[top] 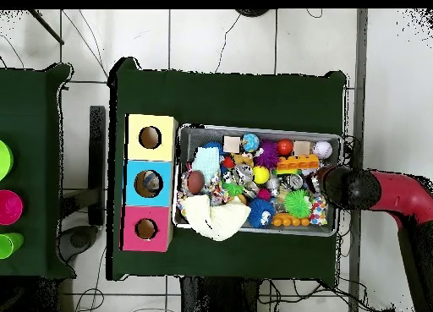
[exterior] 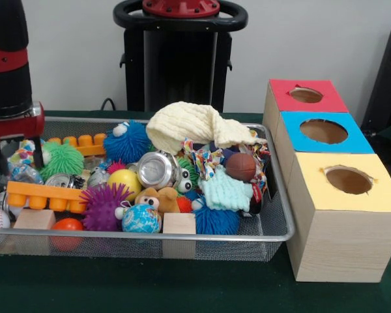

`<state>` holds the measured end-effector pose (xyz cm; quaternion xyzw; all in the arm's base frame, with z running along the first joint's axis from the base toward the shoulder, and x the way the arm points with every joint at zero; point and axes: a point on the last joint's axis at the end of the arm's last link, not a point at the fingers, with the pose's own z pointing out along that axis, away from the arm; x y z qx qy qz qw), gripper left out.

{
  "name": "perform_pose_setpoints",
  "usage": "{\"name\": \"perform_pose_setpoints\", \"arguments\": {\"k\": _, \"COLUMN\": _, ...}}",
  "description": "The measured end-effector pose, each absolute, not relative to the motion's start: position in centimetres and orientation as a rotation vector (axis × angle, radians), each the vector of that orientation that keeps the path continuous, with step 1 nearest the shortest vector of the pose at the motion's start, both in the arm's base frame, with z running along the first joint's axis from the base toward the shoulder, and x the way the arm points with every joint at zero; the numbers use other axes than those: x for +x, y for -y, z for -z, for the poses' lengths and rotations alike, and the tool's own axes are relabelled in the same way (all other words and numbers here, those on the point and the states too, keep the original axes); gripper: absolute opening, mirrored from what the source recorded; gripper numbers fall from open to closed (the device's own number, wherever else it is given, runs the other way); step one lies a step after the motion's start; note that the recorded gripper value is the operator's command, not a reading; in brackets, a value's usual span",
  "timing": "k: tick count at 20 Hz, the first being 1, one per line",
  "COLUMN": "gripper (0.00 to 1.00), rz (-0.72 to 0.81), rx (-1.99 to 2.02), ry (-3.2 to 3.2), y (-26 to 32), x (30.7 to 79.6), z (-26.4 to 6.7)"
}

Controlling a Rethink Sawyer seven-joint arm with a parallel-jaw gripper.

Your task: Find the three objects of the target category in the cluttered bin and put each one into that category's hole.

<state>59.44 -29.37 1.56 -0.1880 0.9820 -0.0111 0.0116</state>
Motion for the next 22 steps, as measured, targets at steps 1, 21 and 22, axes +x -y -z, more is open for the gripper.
{"name": "perform_pose_setpoints", "arguments": {"k": 1, "gripper": 1.0, "rz": 0.027, "rx": -0.61, "ry": -3.056, "y": 29.2, "x": 59.5, "z": -1.4}}
{"name": "perform_pose_setpoints", "arguments": {"k": 21, "gripper": 1.0, "rz": -0.062, "rx": -0.844, "ry": -2.987, "y": 26.8, "x": 59.8, "z": 0.5}}
{"name": "perform_pose_setpoints", "arguments": {"k": 22, "gripper": 1.0, "rz": -0.062, "rx": -0.844, "ry": -2.987, "y": 26.8, "x": 59.8, "z": 0.5}}
